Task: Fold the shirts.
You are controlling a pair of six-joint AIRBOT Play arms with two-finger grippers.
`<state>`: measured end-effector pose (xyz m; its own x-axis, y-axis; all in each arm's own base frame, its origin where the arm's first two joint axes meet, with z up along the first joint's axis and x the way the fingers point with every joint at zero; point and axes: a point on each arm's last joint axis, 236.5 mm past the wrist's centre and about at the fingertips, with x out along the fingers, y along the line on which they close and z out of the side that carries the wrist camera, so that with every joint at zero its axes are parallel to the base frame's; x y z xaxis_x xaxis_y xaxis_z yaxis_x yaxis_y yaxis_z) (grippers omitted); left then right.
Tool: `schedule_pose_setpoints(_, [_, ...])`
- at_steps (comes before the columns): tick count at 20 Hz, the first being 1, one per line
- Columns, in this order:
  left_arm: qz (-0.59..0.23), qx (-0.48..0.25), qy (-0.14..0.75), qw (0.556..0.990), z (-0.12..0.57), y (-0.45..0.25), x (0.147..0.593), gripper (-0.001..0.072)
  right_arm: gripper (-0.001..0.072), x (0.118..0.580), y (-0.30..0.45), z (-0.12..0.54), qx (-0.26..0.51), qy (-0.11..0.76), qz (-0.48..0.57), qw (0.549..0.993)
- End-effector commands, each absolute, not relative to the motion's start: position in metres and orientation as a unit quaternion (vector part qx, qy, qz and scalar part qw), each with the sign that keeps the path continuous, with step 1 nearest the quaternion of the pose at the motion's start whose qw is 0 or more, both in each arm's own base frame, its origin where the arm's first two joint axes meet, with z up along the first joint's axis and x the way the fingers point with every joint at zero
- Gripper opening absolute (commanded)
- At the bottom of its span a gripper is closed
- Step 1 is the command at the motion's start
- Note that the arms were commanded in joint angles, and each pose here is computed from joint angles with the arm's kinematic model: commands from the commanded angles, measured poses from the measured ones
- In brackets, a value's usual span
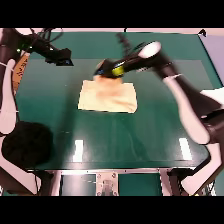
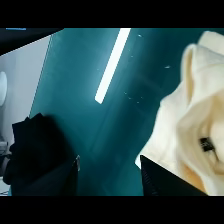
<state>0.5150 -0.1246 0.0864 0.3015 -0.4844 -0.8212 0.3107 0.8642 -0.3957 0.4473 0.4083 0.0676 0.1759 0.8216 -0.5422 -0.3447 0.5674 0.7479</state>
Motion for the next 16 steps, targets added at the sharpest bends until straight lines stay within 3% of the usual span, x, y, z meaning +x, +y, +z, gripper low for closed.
schedule_pose_setpoints(1, [-0.255,-0.060,0.545,0.796,0.075,-0.111,0.510,0.0027,0.0429,0.426,0.486,0.028,0.237,0.480,0.403,0.743])
schedule_pose_setpoints(3, [-0.255,-0.059,0.546,0.796,0.074,-0.111,0.510,0.0027,0.0403,0.435,0.456,0.031,0.231,0.502,0.396,0.734])
schedule_pose_setpoints(9, [-0.242,-0.043,0.551,0.798,0.069,-0.102,0.510,0.0027,0.0401,0.466,0.267,0.038,0.259,0.603,0.326,0.680])
schedule_pose_setpoints(13, [-0.231,-0.034,0.561,0.794,0.065,-0.095,0.507,0.0027,0.0402,0.468,0.161,0.006,0.283,0.648,0.245,0.663])
schedule_pose_setpoints(16, [-0.231,-0.034,0.561,0.794,0.065,-0.095,0.507,0.0027,0.0414,0.457,0.129,-0.035,0.317,0.667,0.205,0.642])
